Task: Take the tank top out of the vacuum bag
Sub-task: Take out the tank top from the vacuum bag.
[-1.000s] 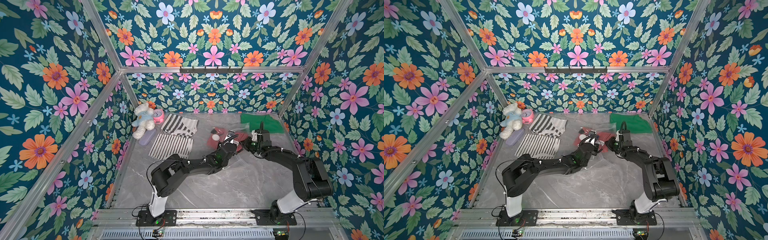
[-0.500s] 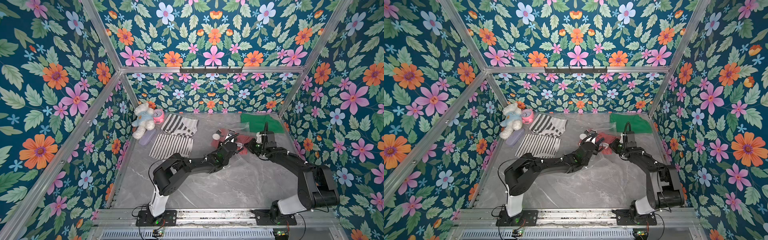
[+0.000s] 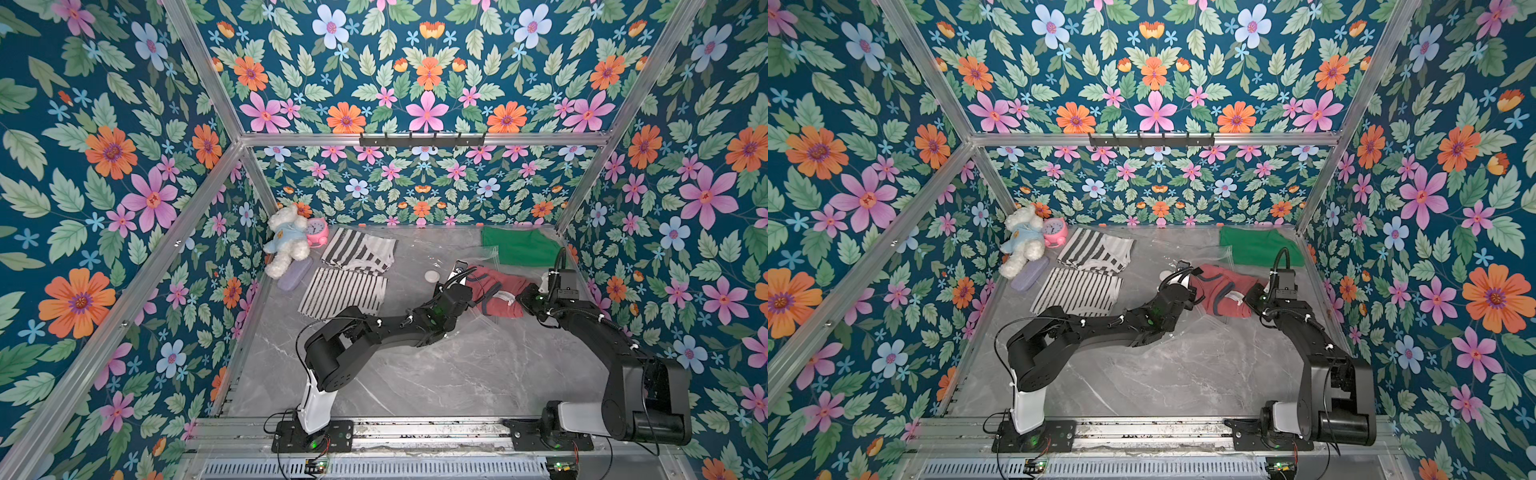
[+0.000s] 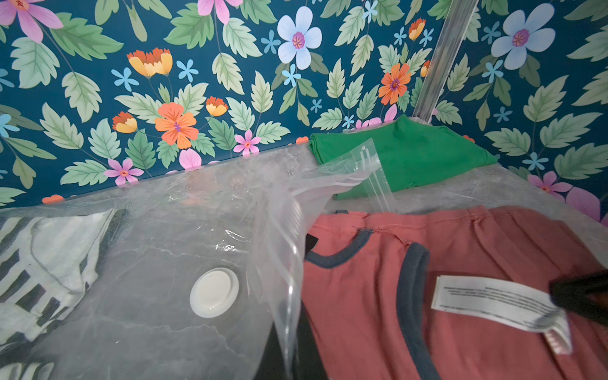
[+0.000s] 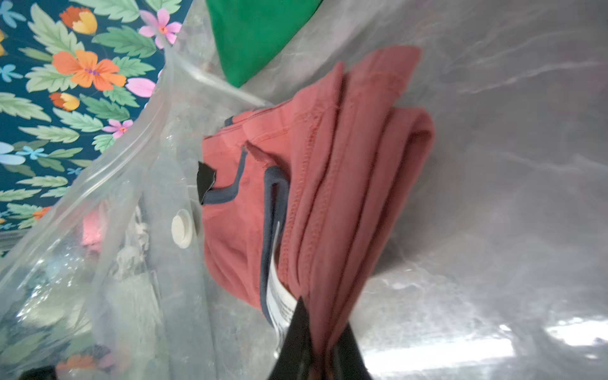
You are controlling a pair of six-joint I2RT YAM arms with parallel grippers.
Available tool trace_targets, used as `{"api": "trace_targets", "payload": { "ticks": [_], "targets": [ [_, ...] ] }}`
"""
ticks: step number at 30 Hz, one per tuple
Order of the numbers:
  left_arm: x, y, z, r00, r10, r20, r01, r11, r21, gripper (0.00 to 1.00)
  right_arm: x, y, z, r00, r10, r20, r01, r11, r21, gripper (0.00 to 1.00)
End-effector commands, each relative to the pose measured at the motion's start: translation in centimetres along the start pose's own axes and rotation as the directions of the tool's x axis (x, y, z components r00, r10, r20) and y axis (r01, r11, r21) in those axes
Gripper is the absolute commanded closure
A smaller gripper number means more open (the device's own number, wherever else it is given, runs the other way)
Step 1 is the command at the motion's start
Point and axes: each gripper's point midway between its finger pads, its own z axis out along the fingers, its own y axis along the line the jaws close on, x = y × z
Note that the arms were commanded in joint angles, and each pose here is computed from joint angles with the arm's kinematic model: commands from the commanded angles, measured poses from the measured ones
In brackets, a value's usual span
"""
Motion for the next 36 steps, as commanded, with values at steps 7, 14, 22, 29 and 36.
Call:
{"api": "trace_targets", "payload": {
  "ticks": [7,14,22,29,36],
  "targets": [
    [-0.8,0.2,0.1,1.0,-0.017,0.019,0.017,1.0,-0.009,1.0,-2.0,-4.7,-0.3,0.995,0.026,0.092,-0.043,0.982,0.184,1.0],
    [-0.8,0.3,0.0,1.0,-0.011,0.018,0.011,1.0,-0.012,1.0,-4.5,-7.6,-1.7,0.973,0.035,0.23,-0.109,0.942,0.317,1.0],
    [-1.0,0.1,-0.1,0.999,-0.024,0.023,0.024,1.0,-0.001,1.0,-6.4,-9.3,-2.3,0.947,0.078,0.311,-0.2,0.903,0.381,1.0],
    [-1.7,0.0,-0.2,0.999,-0.022,0.032,0.022,1.0,0.002,1.0,-8.0,-9.4,-2.2,0.946,0.068,0.316,-0.207,0.877,0.433,1.0],
    [-1.6,0.2,-0.3,0.999,-0.017,0.033,0.017,1.0,-0.001,1.0,-8.9,-8.2,-2.9,0.946,0.044,0.321,-0.182,0.892,0.414,0.69]
  ]
}}
